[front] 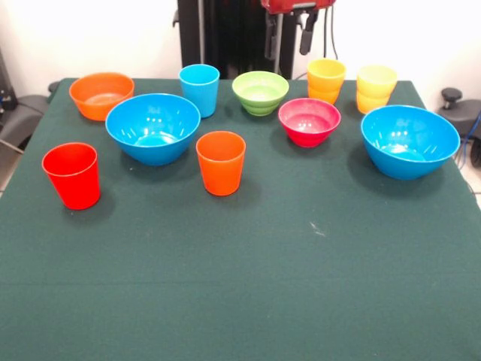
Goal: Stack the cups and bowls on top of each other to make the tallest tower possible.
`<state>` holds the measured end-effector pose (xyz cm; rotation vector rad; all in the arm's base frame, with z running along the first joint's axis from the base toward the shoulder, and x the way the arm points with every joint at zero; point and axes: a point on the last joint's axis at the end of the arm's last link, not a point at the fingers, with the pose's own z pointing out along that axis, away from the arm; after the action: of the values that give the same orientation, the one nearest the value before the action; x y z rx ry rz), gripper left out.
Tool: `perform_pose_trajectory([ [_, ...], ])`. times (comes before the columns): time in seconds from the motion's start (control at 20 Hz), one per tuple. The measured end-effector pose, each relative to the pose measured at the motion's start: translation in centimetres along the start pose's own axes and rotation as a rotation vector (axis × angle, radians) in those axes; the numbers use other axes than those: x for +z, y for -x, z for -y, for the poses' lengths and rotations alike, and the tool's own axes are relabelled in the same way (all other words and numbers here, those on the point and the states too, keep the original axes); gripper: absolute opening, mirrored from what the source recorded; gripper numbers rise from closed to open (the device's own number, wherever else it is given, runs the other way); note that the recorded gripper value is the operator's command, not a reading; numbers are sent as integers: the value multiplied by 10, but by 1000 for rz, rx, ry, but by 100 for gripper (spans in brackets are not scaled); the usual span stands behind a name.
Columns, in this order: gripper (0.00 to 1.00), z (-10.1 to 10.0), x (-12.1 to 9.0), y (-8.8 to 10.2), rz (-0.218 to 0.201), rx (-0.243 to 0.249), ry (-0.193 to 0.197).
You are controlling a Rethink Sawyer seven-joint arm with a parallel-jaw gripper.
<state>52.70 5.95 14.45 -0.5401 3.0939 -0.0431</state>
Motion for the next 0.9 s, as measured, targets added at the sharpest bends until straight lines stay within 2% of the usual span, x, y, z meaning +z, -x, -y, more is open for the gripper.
perform_pose_trajectory([
  [0.45,100,-8,15,-6,-22,-5,9],
  [0.9,100,2,20,-6,36,5,-19],
])
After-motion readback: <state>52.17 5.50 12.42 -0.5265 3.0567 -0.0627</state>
